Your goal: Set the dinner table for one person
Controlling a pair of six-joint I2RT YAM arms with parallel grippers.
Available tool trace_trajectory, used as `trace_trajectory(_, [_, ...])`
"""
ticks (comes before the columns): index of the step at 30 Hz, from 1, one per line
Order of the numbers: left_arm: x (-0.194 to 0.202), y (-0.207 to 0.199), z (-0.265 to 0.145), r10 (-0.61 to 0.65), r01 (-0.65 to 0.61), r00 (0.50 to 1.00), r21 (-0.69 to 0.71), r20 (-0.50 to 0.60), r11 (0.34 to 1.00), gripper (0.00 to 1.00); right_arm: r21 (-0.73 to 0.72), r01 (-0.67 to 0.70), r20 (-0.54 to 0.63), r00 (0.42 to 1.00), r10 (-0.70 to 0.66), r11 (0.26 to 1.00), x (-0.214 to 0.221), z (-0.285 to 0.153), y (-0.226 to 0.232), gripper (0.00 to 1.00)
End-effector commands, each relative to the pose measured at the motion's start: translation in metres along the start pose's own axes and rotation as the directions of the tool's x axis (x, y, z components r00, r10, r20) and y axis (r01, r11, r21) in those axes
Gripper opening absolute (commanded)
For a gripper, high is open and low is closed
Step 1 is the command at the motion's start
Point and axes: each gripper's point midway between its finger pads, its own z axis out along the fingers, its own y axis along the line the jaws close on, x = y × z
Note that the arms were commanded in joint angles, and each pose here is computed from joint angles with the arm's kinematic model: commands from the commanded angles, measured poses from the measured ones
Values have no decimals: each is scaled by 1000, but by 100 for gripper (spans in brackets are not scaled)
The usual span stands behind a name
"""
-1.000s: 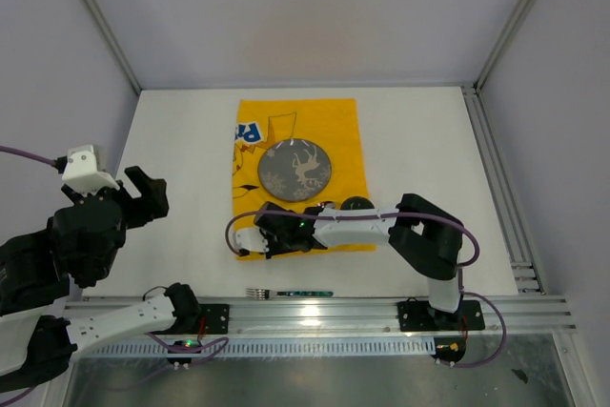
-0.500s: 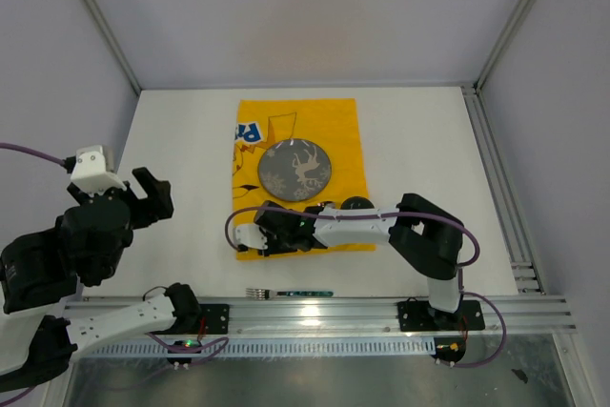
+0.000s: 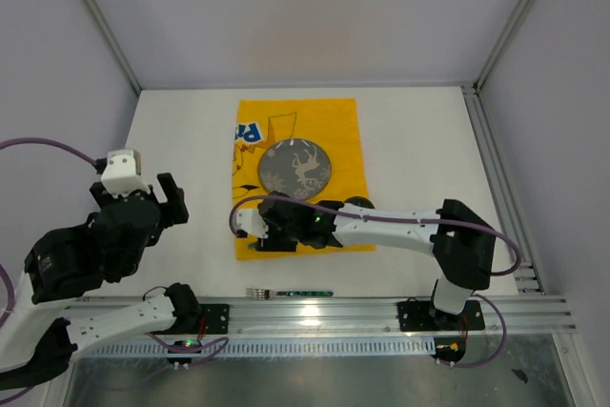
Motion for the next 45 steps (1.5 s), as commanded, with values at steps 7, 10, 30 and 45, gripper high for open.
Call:
trace_trajectory(7, [12, -16, 9, -19, 19, 1000, 10, -25, 1000, 88, 193, -308, 64, 952, 301, 932, -24, -72, -37, 99])
trace_trajectory(10, [22, -23, 13, 7, -6, 998, 16, -56, 1000, 88, 272, -336, -5, 937, 350, 902, -9, -87, -45, 100])
trace_trajectory(30, [65, -71, 33, 19, -13, 973, 30, -231, 999, 90, -16, -470, 116, 876, 468, 883, -1, -181, 4, 99])
trace_trajectory(45, [20, -57, 27, 32, -34, 992, -17, -118, 999, 93, -200, -236, -92, 971, 221, 951, 34, -103, 134, 91])
